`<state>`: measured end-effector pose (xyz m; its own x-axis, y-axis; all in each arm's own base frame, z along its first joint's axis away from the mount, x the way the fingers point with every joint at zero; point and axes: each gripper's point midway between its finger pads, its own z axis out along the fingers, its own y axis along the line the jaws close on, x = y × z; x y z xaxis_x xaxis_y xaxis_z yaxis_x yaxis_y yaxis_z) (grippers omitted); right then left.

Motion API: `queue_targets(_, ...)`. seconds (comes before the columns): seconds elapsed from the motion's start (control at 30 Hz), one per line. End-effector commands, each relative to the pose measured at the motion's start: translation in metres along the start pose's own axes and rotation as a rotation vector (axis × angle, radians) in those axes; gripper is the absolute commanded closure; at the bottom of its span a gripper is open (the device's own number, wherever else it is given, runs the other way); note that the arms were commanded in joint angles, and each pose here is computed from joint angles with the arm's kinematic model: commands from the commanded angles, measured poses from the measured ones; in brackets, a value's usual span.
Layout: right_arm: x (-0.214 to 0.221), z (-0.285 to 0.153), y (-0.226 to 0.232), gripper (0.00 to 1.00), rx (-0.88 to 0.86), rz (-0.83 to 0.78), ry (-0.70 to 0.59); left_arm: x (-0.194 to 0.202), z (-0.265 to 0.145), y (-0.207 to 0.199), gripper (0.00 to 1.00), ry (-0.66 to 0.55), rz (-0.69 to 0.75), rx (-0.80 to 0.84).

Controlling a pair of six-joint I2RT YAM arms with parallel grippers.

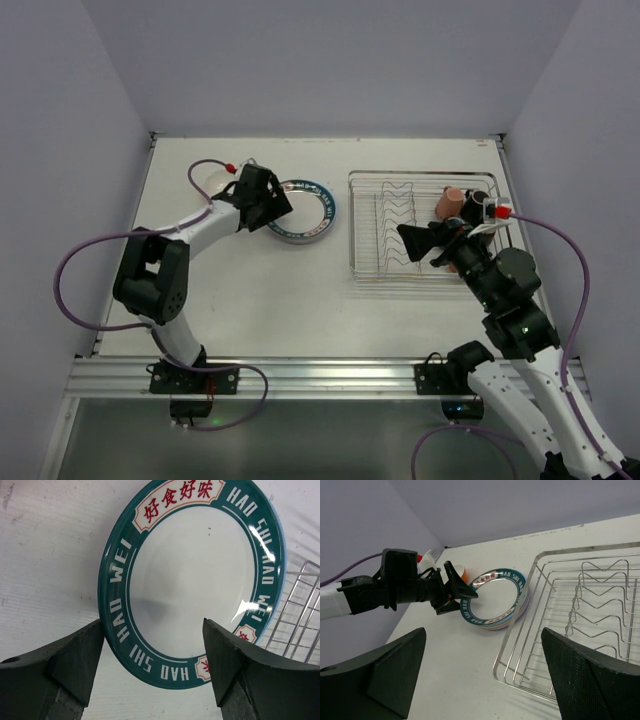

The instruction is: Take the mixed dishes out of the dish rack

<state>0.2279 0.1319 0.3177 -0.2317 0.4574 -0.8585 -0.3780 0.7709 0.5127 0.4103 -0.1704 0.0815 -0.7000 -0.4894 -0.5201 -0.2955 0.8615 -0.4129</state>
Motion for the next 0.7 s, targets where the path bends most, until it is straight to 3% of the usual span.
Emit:
queue_targets(0.0,-0.006,0.003,0.006,0.01,-0.033,-0.015,-0.019,-0.008,0.0,-0.017,0.19,-0.027,0.046,0.017)
queue_targets(0.23,-0.005,0.003,0.007,0.01,-0.04,-0.016,-0.017,0.0,0.007,-0.014,0.15,0.006,0.069,-0.005)
queue_targets(0.4,-0.005,0.004,0.008,0.01,-0.044,-0.016,-0.013,-0.005,0.006,-0.01,0.0,-0.002,0.11,-0.054)
queue_targets(0.53,-0.003,0.006,0.007,0.01,-0.038,-0.018,-0.006,-0.005,0.004,-0.003,0.0,0.019,0.14,-0.103)
queue_targets(0.67,0.003,0.01,-0.006,0.01,0.026,-0.041,0.03,-0.019,-0.016,0.003,0.0,-0.037,0.141,-0.138)
